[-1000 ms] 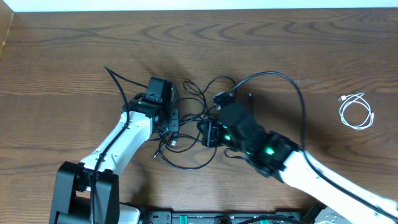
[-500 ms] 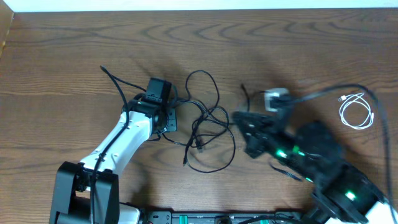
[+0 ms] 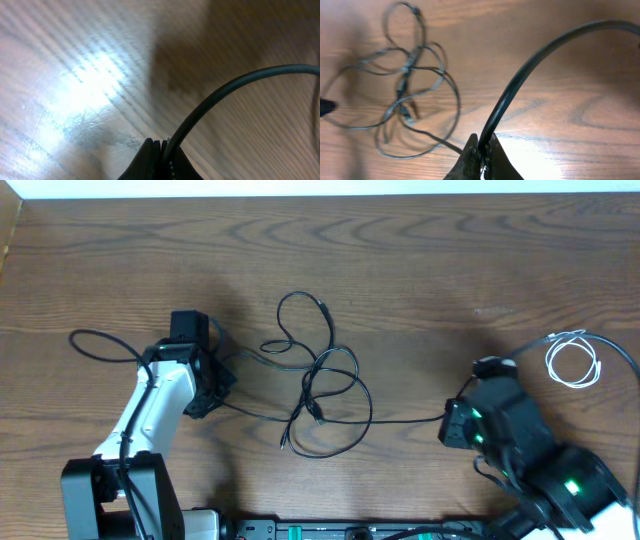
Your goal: Untangle cables
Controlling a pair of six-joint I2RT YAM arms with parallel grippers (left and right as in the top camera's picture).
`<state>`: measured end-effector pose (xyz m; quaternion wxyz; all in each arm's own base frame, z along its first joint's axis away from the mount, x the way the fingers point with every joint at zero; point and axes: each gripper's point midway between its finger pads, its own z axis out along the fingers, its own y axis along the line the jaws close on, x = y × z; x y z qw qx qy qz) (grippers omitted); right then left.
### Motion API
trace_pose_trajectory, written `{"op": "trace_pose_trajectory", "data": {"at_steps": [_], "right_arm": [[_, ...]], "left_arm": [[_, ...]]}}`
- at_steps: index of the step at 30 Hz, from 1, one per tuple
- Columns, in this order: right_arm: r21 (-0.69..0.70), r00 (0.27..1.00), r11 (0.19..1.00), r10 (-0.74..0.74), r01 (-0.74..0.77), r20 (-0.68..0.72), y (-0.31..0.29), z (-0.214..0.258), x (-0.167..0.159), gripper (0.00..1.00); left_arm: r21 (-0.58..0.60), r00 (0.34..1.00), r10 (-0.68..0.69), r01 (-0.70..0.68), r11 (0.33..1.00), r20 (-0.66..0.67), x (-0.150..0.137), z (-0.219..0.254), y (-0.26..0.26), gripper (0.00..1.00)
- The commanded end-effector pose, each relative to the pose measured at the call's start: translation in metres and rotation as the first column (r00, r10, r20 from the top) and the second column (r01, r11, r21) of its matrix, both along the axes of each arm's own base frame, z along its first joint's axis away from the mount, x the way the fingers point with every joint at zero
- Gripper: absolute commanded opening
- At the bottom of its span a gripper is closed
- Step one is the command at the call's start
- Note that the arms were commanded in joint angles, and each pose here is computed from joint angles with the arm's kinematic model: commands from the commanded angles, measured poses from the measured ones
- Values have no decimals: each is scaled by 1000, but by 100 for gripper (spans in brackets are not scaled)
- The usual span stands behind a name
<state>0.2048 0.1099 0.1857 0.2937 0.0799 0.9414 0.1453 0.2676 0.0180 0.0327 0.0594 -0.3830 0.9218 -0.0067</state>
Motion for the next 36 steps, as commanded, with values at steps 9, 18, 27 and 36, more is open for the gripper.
{"op": "trace_pose_trajectory", "data": {"at_steps": [9, 18, 27, 36], "right_arm": [[-306, 894, 952, -160, 27, -419, -28, -96, -8, 1], [-151, 802, 979, 18, -135, -597, 6, -115, 0, 1], [106, 870, 971, 238, -213, -433, 69, -65, 42, 55], [187, 885, 925, 372, -330, -280, 138, -70, 64, 41]], "left_arm": [[0, 945, 321, -322, 947, -68, -29, -10, 30, 7], [-121, 970, 241, -244, 962, -40, -17, -10, 13, 8], [-194, 992, 127, -123, 973, 7, -7, -8, 0, 35], [-298, 996, -14, 39, 954, 88, 5, -1, -21, 43]]}}
